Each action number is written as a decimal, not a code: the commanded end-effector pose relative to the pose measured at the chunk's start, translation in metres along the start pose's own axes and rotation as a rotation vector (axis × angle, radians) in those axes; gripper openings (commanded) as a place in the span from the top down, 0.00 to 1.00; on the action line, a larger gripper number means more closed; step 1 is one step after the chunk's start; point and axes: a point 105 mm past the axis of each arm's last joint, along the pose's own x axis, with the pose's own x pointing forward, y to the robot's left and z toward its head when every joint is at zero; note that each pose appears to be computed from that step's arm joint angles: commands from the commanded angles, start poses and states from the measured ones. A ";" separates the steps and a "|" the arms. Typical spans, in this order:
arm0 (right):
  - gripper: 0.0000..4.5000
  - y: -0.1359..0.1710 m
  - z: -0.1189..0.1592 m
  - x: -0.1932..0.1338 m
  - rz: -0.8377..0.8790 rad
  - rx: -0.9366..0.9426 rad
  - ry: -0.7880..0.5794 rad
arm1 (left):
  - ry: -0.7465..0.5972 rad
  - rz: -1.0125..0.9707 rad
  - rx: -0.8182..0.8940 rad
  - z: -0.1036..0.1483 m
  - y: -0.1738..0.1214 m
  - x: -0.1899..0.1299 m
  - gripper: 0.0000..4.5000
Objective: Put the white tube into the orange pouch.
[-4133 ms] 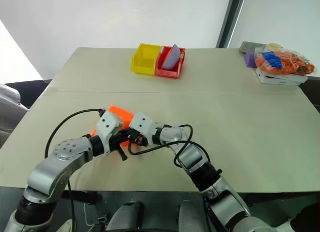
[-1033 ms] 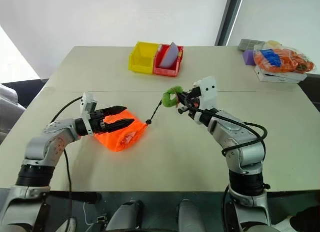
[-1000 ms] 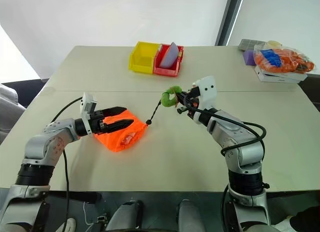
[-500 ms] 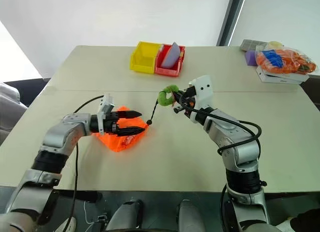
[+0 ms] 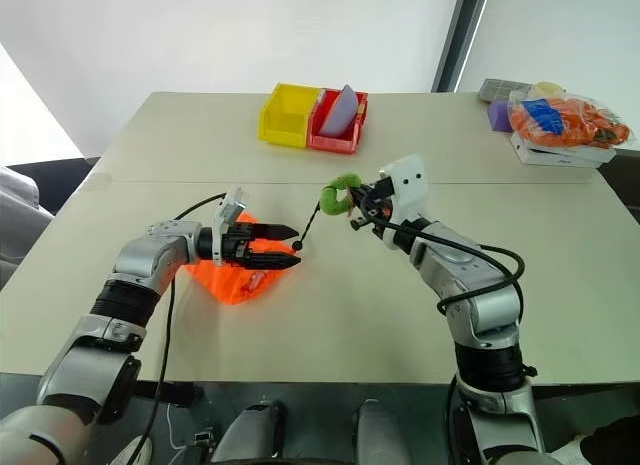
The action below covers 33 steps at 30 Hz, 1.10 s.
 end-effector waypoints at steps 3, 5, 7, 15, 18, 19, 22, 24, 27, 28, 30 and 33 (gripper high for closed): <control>1.00 -0.003 0.010 -0.014 0.006 -0.013 -0.082 | 0.003 -0.021 0.022 0.009 -0.001 0.001 0.01; 1.00 -0.003 0.007 -0.016 0.012 -0.010 -0.081 | 0.006 -0.019 0.009 0.008 0.000 0.001 0.01; 1.00 -0.001 0.006 -0.017 0.023 -0.005 -0.085 | 0.012 -0.016 0.004 0.007 0.002 0.001 0.01; 1.00 0.005 0.005 -0.015 0.052 -0.001 -0.097 | 0.008 -0.035 -0.051 0.008 0.001 0.002 0.01; 1.00 0.006 0.006 -0.015 0.059 -0.001 -0.098 | -0.005 -0.048 -0.092 0.009 0.000 0.003 0.01; 1.00 0.006 0.006 -0.014 0.060 -0.001 -0.098 | -0.010 -0.051 -0.102 0.009 0.000 0.004 0.01; 1.00 0.007 0.005 -0.014 0.065 -0.003 -0.095 | -0.023 -0.057 -0.136 0.009 -0.001 0.006 0.19; 1.00 0.007 0.005 -0.013 0.068 -0.003 -0.093 | -0.012 -0.045 -0.128 0.007 0.000 0.007 0.29; 1.00 0.009 0.004 -0.013 0.072 -0.004 -0.091 | -0.013 -0.044 -0.124 0.007 0.000 0.010 0.29; 1.00 0.009 0.004 -0.013 0.072 -0.003 -0.090 | -0.015 -0.048 -0.127 0.007 0.000 0.010 0.29; 1.00 0.009 0.004 -0.013 0.071 -0.003 -0.089 | -0.012 -0.054 -0.129 0.007 -0.001 0.010 0.29; 1.00 0.009 0.004 -0.013 0.069 -0.003 -0.088 | 0.015 -0.057 -0.118 0.004 -0.001 0.010 0.29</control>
